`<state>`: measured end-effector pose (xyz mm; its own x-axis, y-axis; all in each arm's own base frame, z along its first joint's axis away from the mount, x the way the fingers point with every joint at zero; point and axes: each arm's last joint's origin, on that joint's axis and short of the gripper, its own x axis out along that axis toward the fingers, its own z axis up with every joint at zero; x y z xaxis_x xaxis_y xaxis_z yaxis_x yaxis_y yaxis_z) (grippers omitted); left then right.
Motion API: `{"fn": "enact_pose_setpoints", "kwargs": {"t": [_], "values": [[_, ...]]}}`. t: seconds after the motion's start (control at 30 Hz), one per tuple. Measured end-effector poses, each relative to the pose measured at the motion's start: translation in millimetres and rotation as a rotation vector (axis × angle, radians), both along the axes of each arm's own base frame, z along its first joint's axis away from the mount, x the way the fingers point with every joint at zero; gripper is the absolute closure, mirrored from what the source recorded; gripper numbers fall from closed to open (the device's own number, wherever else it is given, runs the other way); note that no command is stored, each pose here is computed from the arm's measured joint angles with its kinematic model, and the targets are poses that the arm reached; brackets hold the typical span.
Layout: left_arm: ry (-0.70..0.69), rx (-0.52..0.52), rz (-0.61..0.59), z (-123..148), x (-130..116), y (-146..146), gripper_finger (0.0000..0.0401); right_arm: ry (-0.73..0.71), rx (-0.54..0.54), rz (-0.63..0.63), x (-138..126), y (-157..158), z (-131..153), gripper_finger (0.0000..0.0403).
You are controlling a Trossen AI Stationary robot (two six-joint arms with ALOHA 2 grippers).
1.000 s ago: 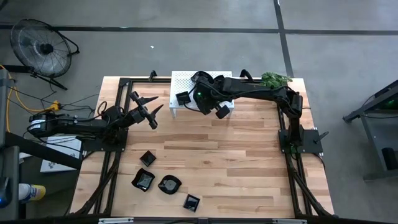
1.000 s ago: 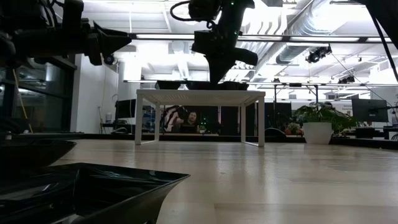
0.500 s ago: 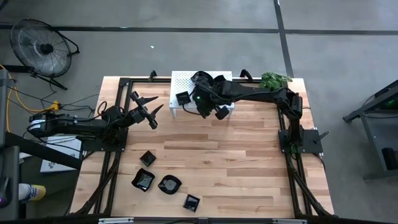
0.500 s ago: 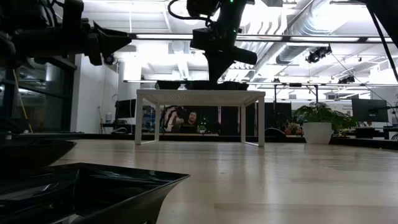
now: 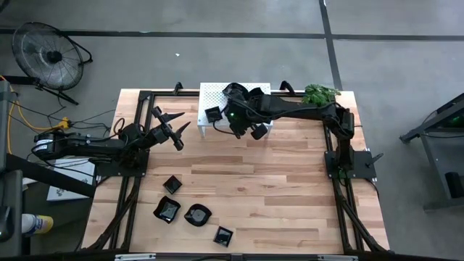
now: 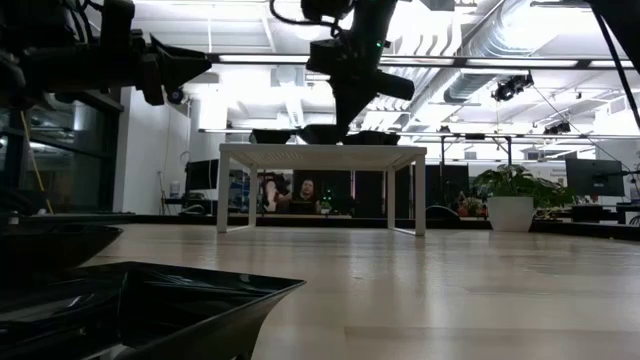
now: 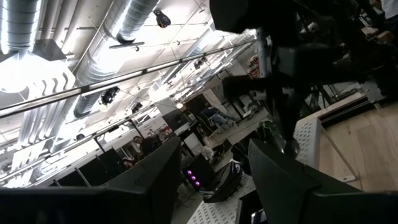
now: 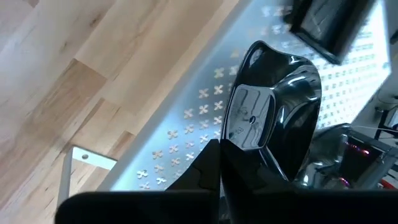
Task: Pick & Place Mini shaped plates
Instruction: Stack the black leaf-shaped plate on top of the black leaf-shaped plate on the shelf
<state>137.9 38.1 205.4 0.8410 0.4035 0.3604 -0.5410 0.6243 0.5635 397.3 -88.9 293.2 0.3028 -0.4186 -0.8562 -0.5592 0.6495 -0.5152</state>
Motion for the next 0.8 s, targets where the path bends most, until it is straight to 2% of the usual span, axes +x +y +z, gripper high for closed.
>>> {"fn": "enact_pose_setpoints", "kwargs": {"t": [0.23, 0.37, 0.5, 0.8], "values": [[0.0, 0.0, -0.001, 0.1, 0.0, 0.0, 0.0217, -0.088, -0.015, -0.011, -11.1, 2.1, 25.7, 0.0403], [-0.001, 0.002, -0.003, 0.1, 0.0, -0.1, 0.0217, -0.167, -0.05, -0.063, -15.6, 1.2, 39.9, 0.0403], [-0.001, 0.001, -0.003, 0.1, 0.0, -0.1, 0.0217, -0.281, -0.067, -0.151, -12.3, -8.1, 46.6, 0.0403], [-0.002, 0.001, -0.002, 0.2, -0.1, -0.1, 0.0217, -0.414, -0.045, -0.249, -11.9, -41.2, 51.0, 0.0402]]}}
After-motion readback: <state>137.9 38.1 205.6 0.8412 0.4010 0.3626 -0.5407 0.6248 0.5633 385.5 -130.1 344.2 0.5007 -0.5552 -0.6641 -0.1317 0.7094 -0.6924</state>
